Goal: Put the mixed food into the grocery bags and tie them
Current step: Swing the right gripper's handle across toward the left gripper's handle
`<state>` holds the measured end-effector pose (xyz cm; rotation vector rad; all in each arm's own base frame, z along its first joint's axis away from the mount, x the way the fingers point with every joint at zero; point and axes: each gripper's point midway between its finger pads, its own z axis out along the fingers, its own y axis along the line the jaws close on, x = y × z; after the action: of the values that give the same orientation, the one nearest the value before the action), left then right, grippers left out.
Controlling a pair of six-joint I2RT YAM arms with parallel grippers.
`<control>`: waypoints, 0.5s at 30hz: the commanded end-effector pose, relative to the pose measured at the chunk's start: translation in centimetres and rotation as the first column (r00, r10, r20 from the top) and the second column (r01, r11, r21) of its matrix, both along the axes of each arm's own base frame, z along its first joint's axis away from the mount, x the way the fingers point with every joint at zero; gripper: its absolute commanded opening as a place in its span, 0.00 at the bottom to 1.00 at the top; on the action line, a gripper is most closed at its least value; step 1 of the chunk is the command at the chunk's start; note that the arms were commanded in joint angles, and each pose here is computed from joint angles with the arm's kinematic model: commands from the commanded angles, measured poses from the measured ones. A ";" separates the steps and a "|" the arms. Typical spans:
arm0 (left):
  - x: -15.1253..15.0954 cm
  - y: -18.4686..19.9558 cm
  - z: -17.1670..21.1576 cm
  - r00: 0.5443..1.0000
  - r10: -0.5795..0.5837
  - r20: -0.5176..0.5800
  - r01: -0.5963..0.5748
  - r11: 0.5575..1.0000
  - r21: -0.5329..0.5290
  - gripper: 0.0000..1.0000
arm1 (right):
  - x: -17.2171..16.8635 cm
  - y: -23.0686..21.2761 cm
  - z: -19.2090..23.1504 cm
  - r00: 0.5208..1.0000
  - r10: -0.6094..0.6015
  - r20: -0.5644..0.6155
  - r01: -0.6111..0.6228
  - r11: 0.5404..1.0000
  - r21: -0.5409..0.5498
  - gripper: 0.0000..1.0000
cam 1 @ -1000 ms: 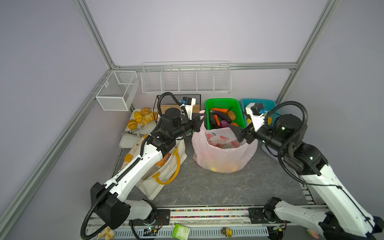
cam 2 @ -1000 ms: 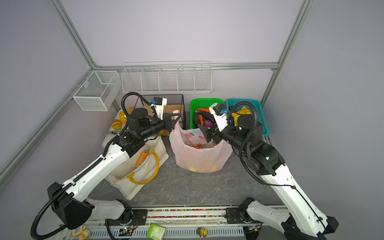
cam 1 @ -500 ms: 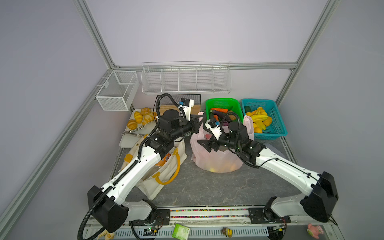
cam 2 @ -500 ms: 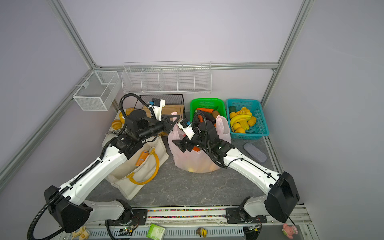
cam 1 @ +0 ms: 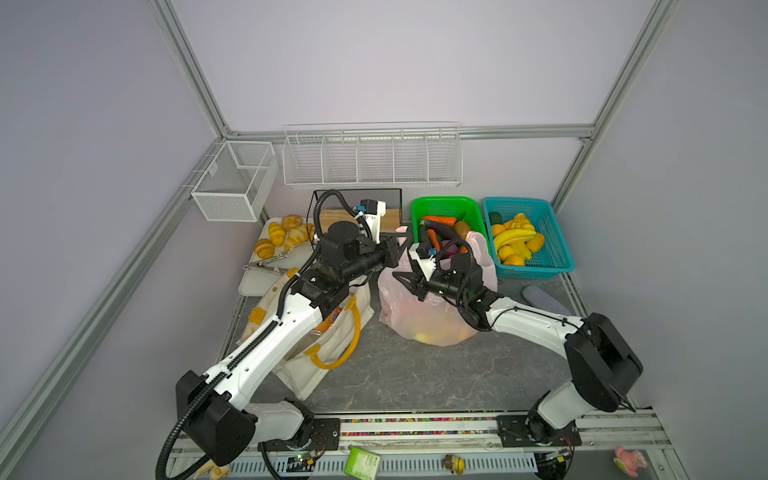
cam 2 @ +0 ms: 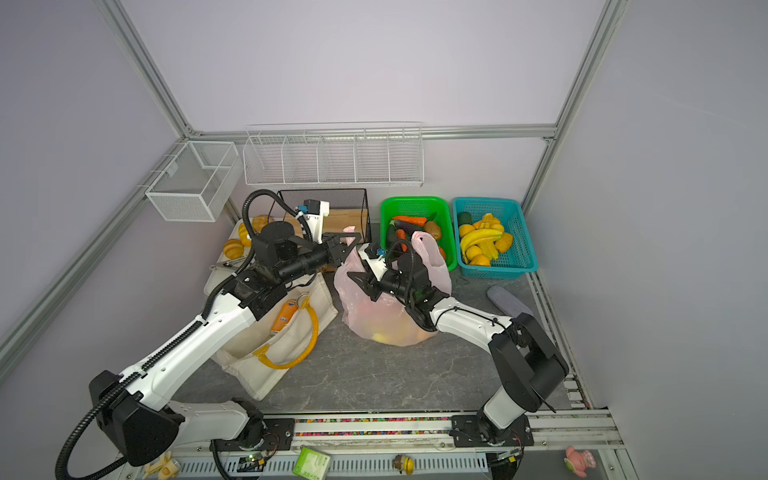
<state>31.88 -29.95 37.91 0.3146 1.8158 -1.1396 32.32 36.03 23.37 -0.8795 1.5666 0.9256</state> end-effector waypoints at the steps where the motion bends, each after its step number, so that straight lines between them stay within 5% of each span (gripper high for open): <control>1: -0.9 0.2 3.1 0.999 -0.015 0.028 0.018 0.994 -0.109 0.00 | -0.3 -1.0 0.8 0.999 -0.020 0.026 0.019 0.999 0.033 0.35; 6: -1.0 0.0 2.9 0.999 -0.026 0.018 0.028 0.992 -0.120 0.00 | -0.9 -1.2 3.8 0.990 -0.102 0.095 0.099 0.994 0.036 0.82; 9: -0.8 0.0 2.8 1.000 -0.019 0.013 0.020 0.992 -0.126 0.00 | -1.3 -0.6 5.1 0.984 -0.138 0.112 0.131 0.989 0.069 0.97; 15: -0.8 -0.2 2.8 1.000 -0.014 -0.010 0.013 0.988 -0.152 0.00 | 0.3 0.2 9.0 0.944 -0.309 0.113 0.282 0.937 0.205 0.95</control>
<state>31.67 -30.22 39.22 0.2500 1.7798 -1.2403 30.53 36.86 29.72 -0.7204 1.4535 0.8166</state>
